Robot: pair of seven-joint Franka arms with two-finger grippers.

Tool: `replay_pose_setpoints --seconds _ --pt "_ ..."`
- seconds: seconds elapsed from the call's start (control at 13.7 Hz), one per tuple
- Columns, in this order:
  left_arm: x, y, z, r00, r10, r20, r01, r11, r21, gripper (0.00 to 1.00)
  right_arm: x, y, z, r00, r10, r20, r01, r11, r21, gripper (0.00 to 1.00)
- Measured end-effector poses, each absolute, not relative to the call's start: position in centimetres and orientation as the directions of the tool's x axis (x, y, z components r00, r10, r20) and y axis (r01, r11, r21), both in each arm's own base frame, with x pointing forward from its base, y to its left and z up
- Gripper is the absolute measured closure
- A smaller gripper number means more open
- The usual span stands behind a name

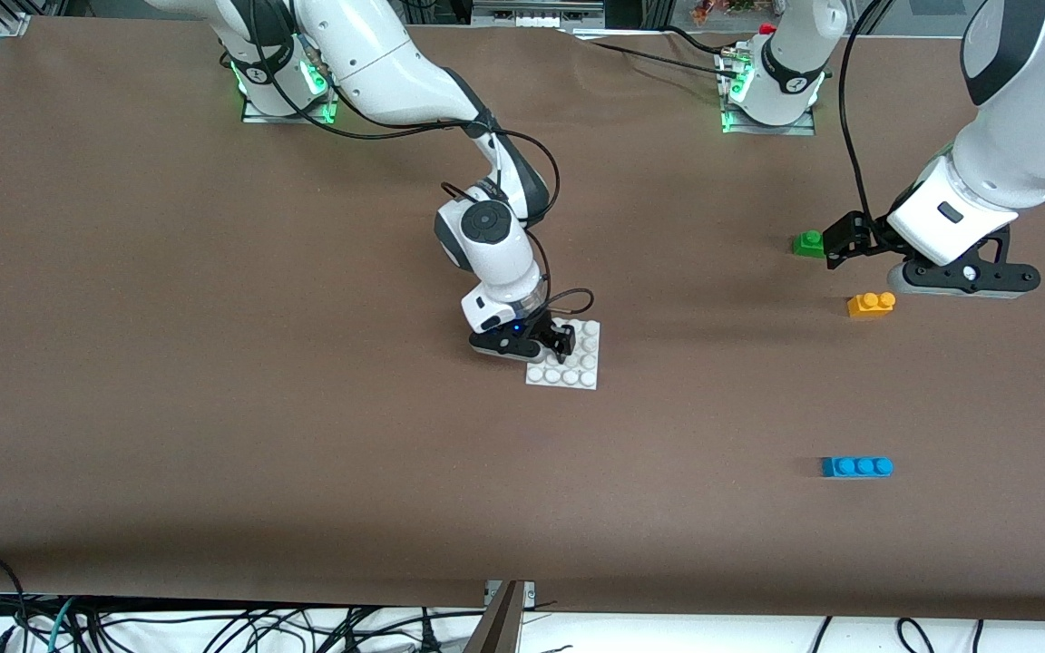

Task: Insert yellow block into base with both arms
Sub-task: 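Slide the white base plate with the right gripper toward the table's middle, then open the right gripper and withdraw it from the base plate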

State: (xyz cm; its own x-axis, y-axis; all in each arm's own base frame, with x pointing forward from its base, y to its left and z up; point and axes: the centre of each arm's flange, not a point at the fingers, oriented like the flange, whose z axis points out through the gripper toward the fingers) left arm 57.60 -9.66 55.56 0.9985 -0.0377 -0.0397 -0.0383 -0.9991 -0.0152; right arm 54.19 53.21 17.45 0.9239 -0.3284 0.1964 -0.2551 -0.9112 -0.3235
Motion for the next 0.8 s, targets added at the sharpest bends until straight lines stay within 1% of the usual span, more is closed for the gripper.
replay_pose_setpoints --seconds 0.51,0.58,0.66,0.73,0.8 --pt "57.6 -9.6 55.5 0.999 -0.037 -0.040 -0.037 -0.999 -0.015 0.00 52.8 55.0 17.4 0.934 -0.277 0.226 -0.199 -0.928 -0.315 0.31" --pt "57.6 -9.6 55.5 0.999 -0.037 -0.040 -0.037 -0.999 -0.015 0.00 52.9 55.0 17.4 0.934 -0.277 0.226 -0.199 -0.928 -0.314 0.27" --pt "57.6 -9.6 55.5 0.999 -0.037 -0.040 -0.037 -0.999 -0.015 0.00 52.9 55.0 17.4 0.933 -0.277 0.228 -0.199 -0.928 -0.314 0.27" --pt "57.6 -9.6 55.5 0.999 -0.037 -0.040 -0.037 -0.999 -0.015 0.00 53.2 54.7 17.5 0.931 -0.280 0.233 -0.201 -0.929 -0.312 0.22" --pt "57.6 -9.6 55.5 0.999 -0.037 -0.040 -0.037 -0.999 -0.015 0.00 53.6 54.3 17.5 0.929 -0.284 0.238 -0.205 -0.930 -0.306 0.15"
